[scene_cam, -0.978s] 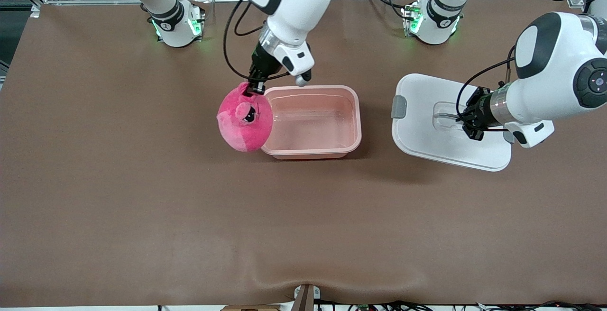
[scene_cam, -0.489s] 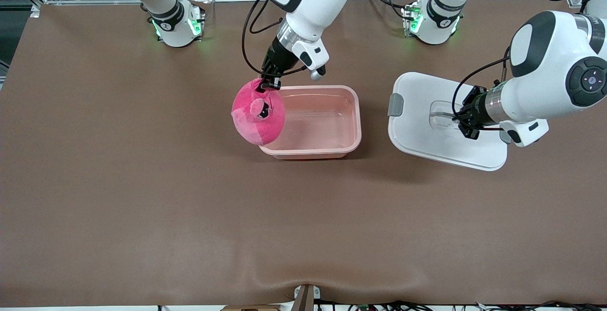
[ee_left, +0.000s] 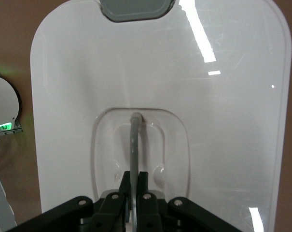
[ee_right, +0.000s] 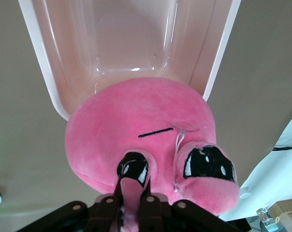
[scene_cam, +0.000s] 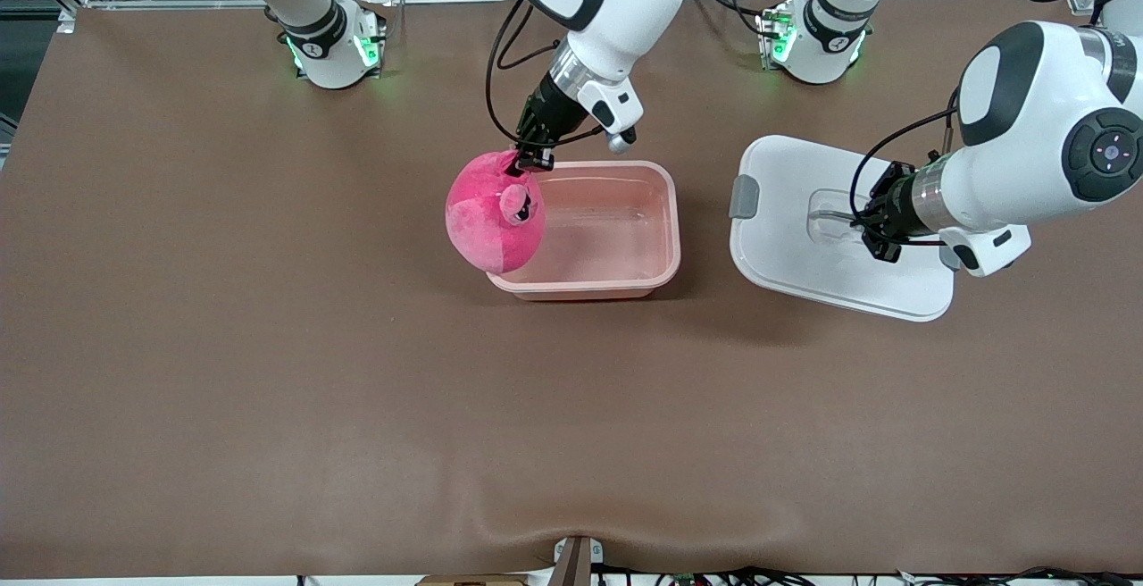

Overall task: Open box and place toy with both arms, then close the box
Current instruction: 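Lower the toy into the box and open the right gripper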

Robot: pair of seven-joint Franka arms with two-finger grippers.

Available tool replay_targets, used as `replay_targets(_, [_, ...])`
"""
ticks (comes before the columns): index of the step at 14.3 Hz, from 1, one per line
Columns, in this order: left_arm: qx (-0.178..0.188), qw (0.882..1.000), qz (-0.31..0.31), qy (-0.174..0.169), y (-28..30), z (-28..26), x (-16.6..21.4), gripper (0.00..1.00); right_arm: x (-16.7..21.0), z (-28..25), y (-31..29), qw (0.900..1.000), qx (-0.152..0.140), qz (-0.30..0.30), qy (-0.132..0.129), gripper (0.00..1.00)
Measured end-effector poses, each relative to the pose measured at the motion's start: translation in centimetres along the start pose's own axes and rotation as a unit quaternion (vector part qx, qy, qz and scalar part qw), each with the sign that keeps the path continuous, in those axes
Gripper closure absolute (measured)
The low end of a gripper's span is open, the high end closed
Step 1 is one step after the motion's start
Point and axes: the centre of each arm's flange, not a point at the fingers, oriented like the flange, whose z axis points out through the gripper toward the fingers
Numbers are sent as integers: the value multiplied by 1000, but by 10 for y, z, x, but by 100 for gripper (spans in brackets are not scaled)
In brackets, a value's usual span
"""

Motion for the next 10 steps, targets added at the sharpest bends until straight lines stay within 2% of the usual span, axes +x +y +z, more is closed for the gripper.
replay_targets(3, [0,1000,0,0,0,0,0,93,1,-12,1,1000,-9,6,12,55])
replay_targets(8, [1,1000,0,0,0,1,0,93,-10,-73,-4,997,-39,18,61,3])
replay_targets(10, [0,1000,2,0,0,1,-2,93,-31,-88,5,996,-42,34,73,0])
